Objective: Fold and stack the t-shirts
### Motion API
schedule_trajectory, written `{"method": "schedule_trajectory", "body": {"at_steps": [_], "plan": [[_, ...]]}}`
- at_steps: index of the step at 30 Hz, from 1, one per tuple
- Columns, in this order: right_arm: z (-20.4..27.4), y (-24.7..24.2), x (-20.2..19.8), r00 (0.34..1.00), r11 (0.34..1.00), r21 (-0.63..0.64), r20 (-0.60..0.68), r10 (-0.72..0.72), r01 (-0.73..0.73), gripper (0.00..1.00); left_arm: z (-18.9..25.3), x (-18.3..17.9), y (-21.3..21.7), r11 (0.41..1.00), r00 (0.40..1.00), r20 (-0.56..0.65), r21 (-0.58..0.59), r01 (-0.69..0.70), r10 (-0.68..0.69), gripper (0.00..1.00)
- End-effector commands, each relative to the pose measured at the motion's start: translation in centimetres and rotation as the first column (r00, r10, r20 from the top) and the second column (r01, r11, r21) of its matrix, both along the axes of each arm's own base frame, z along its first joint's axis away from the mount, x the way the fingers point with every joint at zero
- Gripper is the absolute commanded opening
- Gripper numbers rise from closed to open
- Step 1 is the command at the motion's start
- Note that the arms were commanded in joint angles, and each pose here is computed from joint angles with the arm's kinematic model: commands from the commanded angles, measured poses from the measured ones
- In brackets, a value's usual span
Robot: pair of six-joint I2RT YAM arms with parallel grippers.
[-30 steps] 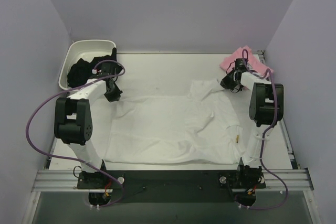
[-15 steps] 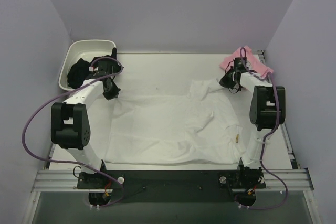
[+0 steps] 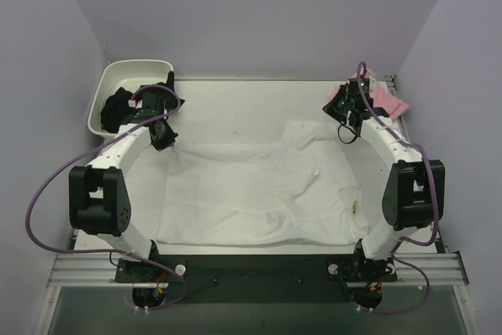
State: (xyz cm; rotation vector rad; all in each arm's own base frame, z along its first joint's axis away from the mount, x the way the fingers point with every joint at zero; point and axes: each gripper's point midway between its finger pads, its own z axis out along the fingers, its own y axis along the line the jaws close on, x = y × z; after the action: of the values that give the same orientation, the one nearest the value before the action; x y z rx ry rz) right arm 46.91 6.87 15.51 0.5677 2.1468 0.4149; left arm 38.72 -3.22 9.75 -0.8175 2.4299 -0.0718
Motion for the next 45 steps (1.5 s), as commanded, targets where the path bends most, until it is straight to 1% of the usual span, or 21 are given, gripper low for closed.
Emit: {"method": "schedule_trajectory", "body": {"at_steps": [1,2,3,5,6,7,8,9,10,11,12,13,14,15,17,19,22,27,32,39,45], "plan": [[-1.8,-1.1,-0.4,0.996,0.997,-0.068,-0.083,-0.027,0.021,0.09,1.5,0.1,0.5,1.000,0.999,0.049,0.002,-0.001,0.001,0.00],[-2.2,-1.3,-0.2,0.994,0.997,-0.074,-0.107,-0.034,0.026,0.34,1.5,0.1,0.5,1.000,0.999,0.050,0.001,-0.001,0.001,0.00],[-3.1,-1.5,0.0,0.988,0.996,-0.081,-0.146,-0.042,0.030,0.46,1.4,0.1,0.5,1.000,0.999,0.052,0.000,-0.002,0.002,0.00],[-3.7,-2.3,0.3,0.984,0.994,-0.098,-0.162,-0.072,0.057,0.68,1.3,0.0,0.4,1.000,0.999,0.047,0.000,0.002,-0.002,0.00],[-4.6,-2.6,0.3,0.979,0.992,-0.108,-0.189,-0.082,0.062,0.71,1.4,0.0,0.4,1.000,0.999,0.050,0.000,0.002,-0.002,0.00],[-3.8,-2.7,1.2,0.981,0.992,-0.112,-0.176,-0.080,0.061,0.74,1.5,0.0,0.5,1.000,0.999,0.055,-0.001,0.000,0.000,0.00],[-3.8,-2.8,1.7,0.981,0.991,-0.128,-0.183,-0.067,0.044,0.75,1.6,0.0,0.4,1.000,0.998,0.056,-0.003,0.004,-0.003,0.00],[-5.7,-3.1,1.2,0.962,0.986,-0.162,-0.263,-0.075,0.032,0.75,1.6,0.1,0.3,1.000,0.998,0.059,-0.005,0.007,-0.006,0.00],[-3.7,-3.2,3.0,0.971,0.984,-0.177,-0.229,-0.075,0.034,0.74,1.6,0.1,0.2,1.000,0.998,0.057,-0.009,0.009,-0.009,0.00],[-3.9,-3.0,3.3,0.967,0.979,-0.202,-0.251,-0.048,-0.004,0.73,1.4,0.1,0.1,1.000,0.999,0.052,-0.010,0.012,-0.011,0.00],[-5.9,-3.5,3.0,0.941,0.971,-0.239,-0.333,-0.061,-0.021,0.72,1.4,0.2,0.1,1.000,0.999,0.052,-0.012,0.012,-0.011,0.00],[-4.3,-3.5,4.4,0.950,0.965,-0.262,-0.306,-0.063,-0.020,0.71,1.3,0.2,0.1,1.000,0.999,0.050,-0.011,0.015,-0.014,0.00],[-4.8,-3.6,3.9,0.934,0.951,-0.302,-0.353,-0.055,-0.058,0.70,1.4,0.2,0.1,1.000,0.999,0.052,-0.010,0.016,-0.015,0.00],[-6.0,-4.2,4.1,0.922,0.935,-0.350,-0.379,-0.080,-0.062,0.69,1.3,0.2,0.1,1.000,0.999,0.050,-0.008,0.016,-0.016,0.00],[-5.6,-4.5,4.5,0.919,0.914,-0.398,-0.383,-0.093,-0.074,0.69,1.2,0.3,0.1,1.000,0.998,0.051,-0.007,0.021,-0.020,0.00],[-6.5,-5.2,4.4,0.908,0.888,-0.451,-0.403,-0.113,-0.090,0.67,1.0,0.3,0.2,1.000,0.999,0.048,-0.006,0.021,-0.020,0.00],[-7.7,-5.7,3.7,0.887,0.874,-0.473,-0.443,-0.128,-0.110,0.66,0.6,0.3,0.1,1.000,0.999,0.041,-0.008,0.024,-0.024,0.00],[-9.5,-6.5,2.8,0.863,0.874,-0.473,-0.483,-0.150,-0.112,0.65,-0.2,0.4,-0.1,0.999,0.999,0.024,-0.015,0.031,-0.030,0.00],[-10.9,-7.7,2.8,0.844,0.897,-0.434,-0.510,-0.167,-0.084,0.62,-0.6,0.4,-0.1,0.999,0.999,0.019,-0.018,0.030,-0.029,0.00],[-12.2,-7.4,3.3,0.828,0.942,-0.331,-0.543,-0.140,-0.058,0.60,-0.5,0.5,-0.1,0.999,0.999,0.019,-0.015,0.031,-0.031,0.00],[-12.9,-6.6,3.5,0.823,0.954,-0.293,-0.555,-0.121,-0.058,0.59,-0.5,0.5,-0.1,0.999,0.999,0.016,-0.014,0.032,-0.032,0.00]]}}
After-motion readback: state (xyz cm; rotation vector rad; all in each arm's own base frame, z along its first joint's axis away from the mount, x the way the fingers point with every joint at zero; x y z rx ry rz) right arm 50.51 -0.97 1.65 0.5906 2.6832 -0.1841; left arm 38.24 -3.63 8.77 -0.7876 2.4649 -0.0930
